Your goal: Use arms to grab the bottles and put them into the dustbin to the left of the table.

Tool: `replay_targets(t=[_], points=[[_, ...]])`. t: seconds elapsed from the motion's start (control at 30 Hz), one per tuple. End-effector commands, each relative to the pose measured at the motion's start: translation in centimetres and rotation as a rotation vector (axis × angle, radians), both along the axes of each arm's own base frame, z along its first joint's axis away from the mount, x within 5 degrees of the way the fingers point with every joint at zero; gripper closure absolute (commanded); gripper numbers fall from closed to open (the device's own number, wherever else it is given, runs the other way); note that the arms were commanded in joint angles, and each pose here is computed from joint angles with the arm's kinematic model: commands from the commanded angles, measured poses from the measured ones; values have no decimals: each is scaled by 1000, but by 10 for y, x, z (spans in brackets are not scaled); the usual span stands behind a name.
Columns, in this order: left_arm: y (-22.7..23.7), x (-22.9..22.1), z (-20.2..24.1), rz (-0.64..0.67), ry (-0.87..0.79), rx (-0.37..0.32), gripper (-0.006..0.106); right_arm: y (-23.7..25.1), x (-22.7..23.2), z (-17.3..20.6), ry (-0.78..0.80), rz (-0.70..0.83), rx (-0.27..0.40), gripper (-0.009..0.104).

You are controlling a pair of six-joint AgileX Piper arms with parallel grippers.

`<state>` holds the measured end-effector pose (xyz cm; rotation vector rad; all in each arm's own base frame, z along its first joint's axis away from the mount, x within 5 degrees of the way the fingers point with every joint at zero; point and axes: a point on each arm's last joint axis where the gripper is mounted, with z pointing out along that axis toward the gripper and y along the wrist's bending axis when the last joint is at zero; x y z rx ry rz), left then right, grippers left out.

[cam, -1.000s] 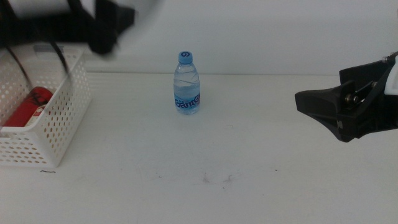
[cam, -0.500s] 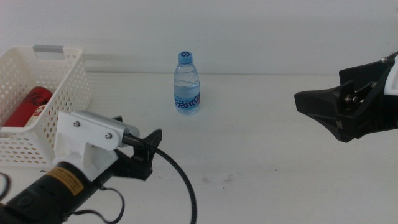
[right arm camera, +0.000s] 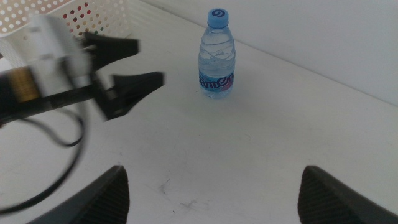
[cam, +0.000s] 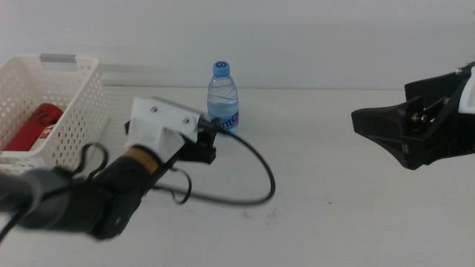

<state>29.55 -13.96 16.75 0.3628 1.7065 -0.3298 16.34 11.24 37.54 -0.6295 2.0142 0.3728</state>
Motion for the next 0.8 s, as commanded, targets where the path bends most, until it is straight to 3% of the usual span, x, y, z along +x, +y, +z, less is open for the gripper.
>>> replay_targets(t=[0.0, 0.2, 0.77], points=[[-3, 24, -10, -15, 6, -22, 7, -1, -1, 0, -9, 3, -7, 20], [-10, 66, -42, -66, 45, -47, 7, -1, -1, 0, -9, 3, -7, 20], [-36, 141, -86, -38, -3, -101, 7, -1, -1, 0, -9, 3, -7, 20]])
